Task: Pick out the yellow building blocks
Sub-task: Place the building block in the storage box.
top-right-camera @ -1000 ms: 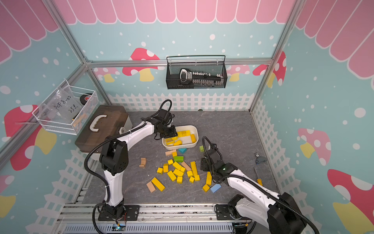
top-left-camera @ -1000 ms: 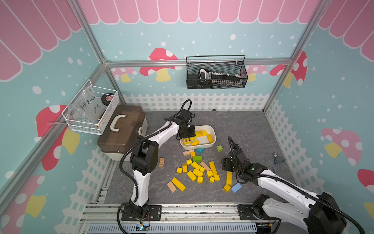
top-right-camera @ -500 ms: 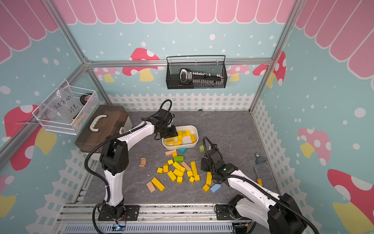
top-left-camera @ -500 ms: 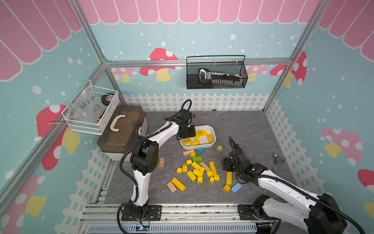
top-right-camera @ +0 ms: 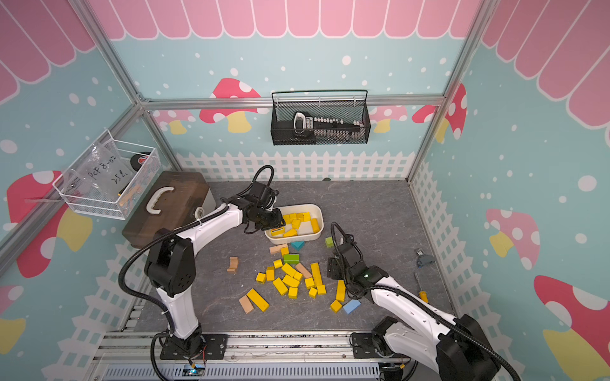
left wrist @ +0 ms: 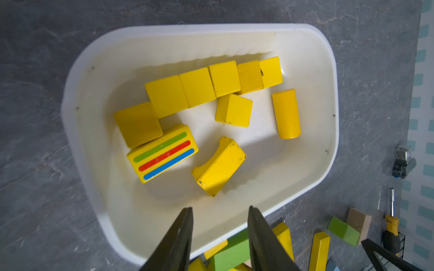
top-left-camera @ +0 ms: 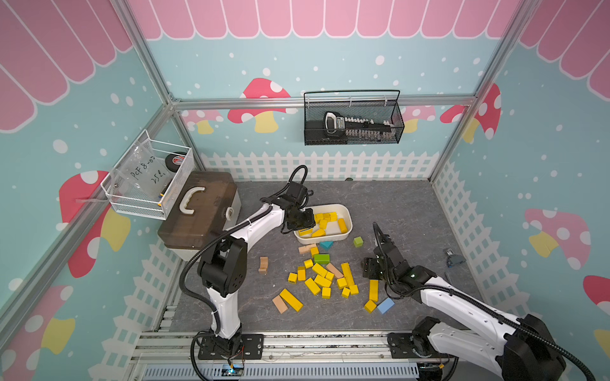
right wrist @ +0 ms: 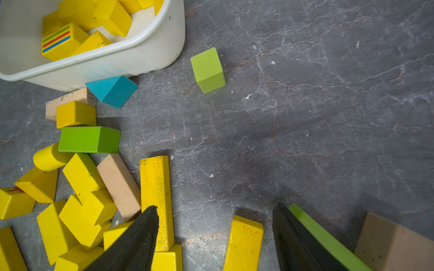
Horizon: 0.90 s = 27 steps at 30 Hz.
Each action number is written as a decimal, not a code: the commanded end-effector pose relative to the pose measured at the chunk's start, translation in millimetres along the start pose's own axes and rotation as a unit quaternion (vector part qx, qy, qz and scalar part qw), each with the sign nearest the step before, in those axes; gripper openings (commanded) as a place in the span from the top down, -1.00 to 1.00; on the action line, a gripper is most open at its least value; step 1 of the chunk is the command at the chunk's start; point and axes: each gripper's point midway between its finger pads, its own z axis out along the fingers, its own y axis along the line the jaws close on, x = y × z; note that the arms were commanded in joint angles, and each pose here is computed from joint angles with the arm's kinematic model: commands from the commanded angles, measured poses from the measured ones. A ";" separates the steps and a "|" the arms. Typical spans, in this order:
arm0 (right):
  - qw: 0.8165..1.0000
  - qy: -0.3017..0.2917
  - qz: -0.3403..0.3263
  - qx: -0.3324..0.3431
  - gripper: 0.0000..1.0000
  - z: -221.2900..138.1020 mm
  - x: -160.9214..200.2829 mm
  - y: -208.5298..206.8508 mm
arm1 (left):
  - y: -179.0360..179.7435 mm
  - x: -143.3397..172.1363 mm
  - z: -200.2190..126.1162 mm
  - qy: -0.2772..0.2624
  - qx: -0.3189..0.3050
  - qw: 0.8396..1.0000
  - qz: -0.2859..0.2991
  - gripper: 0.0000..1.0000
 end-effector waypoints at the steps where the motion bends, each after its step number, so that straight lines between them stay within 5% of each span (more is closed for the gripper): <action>1: 1.000 0.009 0.009 0.009 -0.52 3.8 0.8 -2.3 | 0.0 -1.2 -22.8 -0.049 0.011 0.999 0.015 0.14; 10: 0.998 0.041 0.025 0.030 -0.44 6.0 12.0 -8.3 | 26.5 38.9 -67.0 -0.169 0.025 0.984 0.044 0.09; 16: 0.994 0.084 0.063 0.019 -0.44 9.5 39.6 -9.7 | 48.2 50.0 -104.6 -0.283 0.019 0.958 0.044 -0.21; 17: 0.993 0.095 0.069 0.024 -0.43 9.7 45.2 -11.9 | 48.2 50.9 -112.1 -0.298 0.023 0.953 0.048 -0.30; 18: 0.991 0.106 0.075 0.036 -0.43 9.7 51.1 -15.7 | 48.7 53.3 -116.3 -0.311 0.030 0.949 0.048 -0.97; 27: 0.983 0.138 0.089 0.089 -0.23 10.7 64.6 -27.7 | 58.5 60.3 -125.2 -0.358 0.049 0.932 0.032 -0.99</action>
